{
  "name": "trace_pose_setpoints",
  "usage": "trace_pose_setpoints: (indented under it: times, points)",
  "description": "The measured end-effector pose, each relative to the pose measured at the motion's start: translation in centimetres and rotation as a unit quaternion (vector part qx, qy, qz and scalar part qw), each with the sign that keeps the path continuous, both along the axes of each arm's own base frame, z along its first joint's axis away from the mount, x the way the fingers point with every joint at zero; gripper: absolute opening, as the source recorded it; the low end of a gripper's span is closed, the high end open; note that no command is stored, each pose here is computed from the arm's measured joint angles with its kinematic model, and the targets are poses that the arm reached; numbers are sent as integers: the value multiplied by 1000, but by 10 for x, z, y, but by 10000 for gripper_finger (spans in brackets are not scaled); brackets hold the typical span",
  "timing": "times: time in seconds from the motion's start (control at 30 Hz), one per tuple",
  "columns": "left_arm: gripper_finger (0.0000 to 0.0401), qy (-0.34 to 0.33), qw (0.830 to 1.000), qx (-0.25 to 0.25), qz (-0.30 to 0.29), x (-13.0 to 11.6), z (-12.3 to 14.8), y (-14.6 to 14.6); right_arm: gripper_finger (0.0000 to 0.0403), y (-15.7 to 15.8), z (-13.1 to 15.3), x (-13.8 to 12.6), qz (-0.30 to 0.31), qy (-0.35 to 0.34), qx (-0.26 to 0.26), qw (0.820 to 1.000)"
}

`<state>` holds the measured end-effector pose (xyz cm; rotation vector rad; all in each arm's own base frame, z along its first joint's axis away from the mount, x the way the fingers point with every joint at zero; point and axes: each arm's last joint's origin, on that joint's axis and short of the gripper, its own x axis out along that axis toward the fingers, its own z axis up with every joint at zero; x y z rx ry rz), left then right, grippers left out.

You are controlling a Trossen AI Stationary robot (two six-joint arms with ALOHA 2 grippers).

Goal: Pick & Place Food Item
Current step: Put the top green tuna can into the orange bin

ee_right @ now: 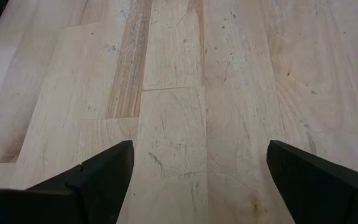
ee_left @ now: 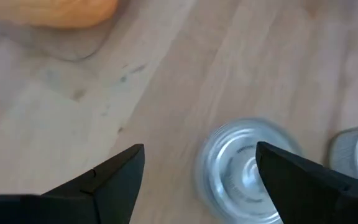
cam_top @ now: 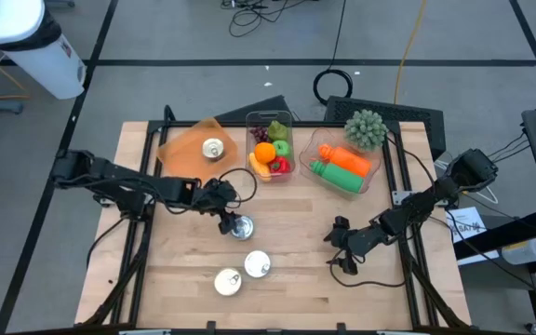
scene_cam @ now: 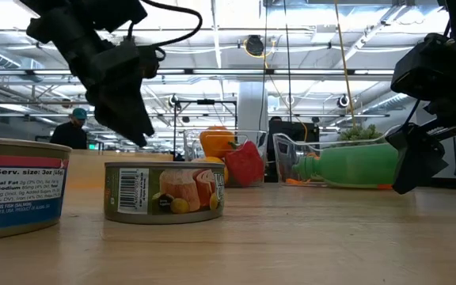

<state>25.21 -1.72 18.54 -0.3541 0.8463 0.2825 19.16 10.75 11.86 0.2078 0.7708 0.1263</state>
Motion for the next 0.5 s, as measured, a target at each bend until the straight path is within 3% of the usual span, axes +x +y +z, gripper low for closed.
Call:
trace_pose_setpoints:
  times: [0.33, 0.5]
  points:
    - [308, 71, 997, 10, 22, 7, -34, -10, 348, 0, 0, 0, 0, 0, 0, 1000]
    - [308, 77, 996, 23, 47, 8, -38, -6, 348, 0, 0, 0, 0, 0, 0, 1000]
